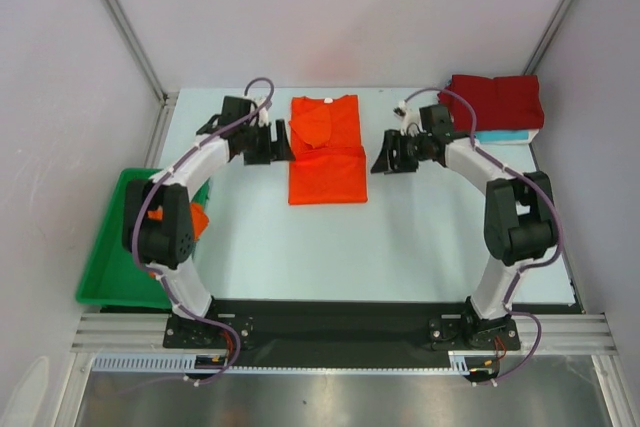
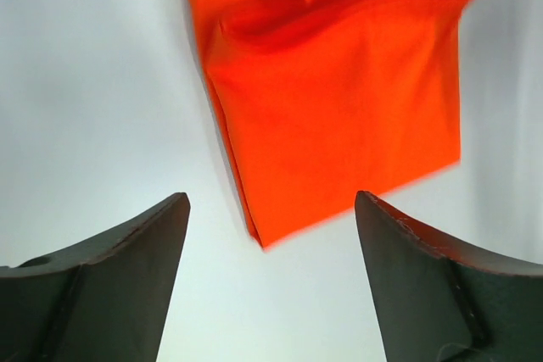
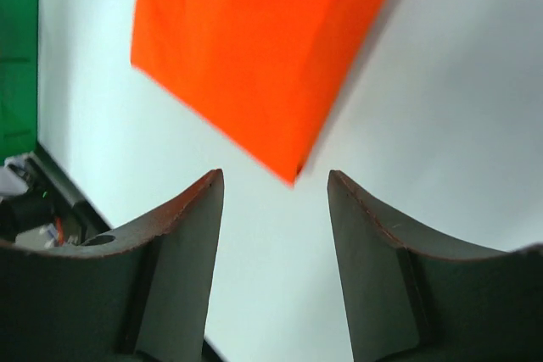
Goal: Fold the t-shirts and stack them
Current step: Fold the tshirt
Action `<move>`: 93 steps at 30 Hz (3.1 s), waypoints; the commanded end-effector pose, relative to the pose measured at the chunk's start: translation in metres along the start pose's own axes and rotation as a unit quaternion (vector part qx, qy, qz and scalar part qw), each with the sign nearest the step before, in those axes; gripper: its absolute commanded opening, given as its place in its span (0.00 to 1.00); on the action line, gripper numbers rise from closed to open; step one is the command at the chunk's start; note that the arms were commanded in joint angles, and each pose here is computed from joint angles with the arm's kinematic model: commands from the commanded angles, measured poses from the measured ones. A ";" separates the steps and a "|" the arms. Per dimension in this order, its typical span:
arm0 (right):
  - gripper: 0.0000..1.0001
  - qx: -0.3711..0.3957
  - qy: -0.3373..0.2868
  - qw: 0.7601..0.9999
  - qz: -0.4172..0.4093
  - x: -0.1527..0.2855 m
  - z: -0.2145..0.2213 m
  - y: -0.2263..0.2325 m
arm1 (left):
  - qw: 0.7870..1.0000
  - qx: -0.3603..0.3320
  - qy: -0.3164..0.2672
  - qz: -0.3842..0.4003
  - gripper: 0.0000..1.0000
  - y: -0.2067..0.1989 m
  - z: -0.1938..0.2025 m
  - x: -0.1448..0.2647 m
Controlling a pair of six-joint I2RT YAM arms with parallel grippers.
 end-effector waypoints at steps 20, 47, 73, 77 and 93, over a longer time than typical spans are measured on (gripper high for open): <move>0.56 -0.113 0.074 0.985 -0.111 -0.043 0.067 0.008 | 0.971 0.154 0.168 0.070 0.73 0.028 0.096 -0.025; 0.48 -0.142 0.118 0.979 -0.088 -0.052 0.086 -0.004 | 0.968 0.161 0.183 0.063 0.55 0.029 0.093 -0.043; 0.00 -0.100 0.064 0.986 -0.114 -0.026 0.048 0.001 | 0.970 0.137 0.162 0.120 0.00 0.005 0.080 -0.015; 0.00 -0.094 0.061 0.987 -0.115 -0.006 0.050 0.013 | 0.971 0.109 0.157 0.146 0.00 -0.005 0.077 -0.002; 0.00 -0.046 0.018 0.993 -0.106 0.044 0.039 0.052 | 0.971 0.075 0.131 0.184 0.01 -0.033 0.094 0.057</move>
Point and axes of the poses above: each gripper's point midway between its finger pads, its own x axis back along the fingers, its own y axis along the line the jaws close on, z = x × y, the point moved 6 cm from there along x, back along the fingers, and after that the axes turned 14 degrees about x, right-handed, at the moved point
